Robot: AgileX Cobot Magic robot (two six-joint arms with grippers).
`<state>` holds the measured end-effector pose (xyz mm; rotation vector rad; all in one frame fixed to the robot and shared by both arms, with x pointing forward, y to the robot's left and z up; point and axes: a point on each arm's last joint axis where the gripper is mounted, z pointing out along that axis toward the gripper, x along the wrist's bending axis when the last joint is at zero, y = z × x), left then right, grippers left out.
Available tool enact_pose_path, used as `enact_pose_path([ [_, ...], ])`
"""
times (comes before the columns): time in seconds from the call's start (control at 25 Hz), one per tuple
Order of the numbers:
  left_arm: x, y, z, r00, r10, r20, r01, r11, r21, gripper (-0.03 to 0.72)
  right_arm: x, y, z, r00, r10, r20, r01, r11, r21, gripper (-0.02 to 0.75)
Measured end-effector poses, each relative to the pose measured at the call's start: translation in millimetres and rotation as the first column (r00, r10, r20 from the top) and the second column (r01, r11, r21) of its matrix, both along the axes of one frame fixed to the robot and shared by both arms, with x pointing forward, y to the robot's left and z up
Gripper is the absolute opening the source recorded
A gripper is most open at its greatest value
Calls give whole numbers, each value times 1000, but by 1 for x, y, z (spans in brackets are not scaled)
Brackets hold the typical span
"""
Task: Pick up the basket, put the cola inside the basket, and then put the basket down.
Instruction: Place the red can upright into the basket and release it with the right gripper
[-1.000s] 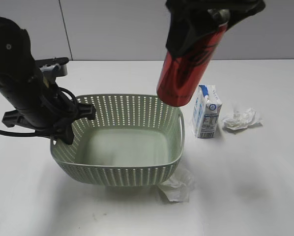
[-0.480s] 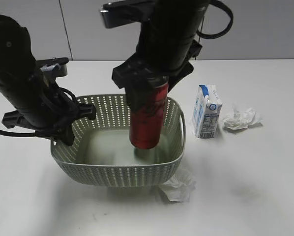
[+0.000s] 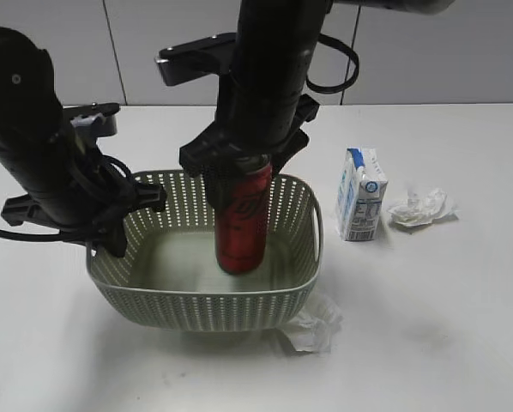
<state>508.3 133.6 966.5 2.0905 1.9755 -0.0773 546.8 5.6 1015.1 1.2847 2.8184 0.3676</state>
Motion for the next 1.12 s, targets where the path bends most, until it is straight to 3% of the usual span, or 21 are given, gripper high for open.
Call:
enact_pose_path([
  [0.48,-1,1,-1,1000,-7,-13,7,1000,12,0,-2,3,-3,999,9,-31,-9,1000,20,540],
  [0.6,-1,1,-1,1000,-6,-12,6,1000,10,0,-1,6,0,999,9,-35,-8,999,36,570],
  [1.12,-2,1,-3,999,-1,-34,1,1000,9,0,1,7,51,997,20,72,-28,995,100,599],
])
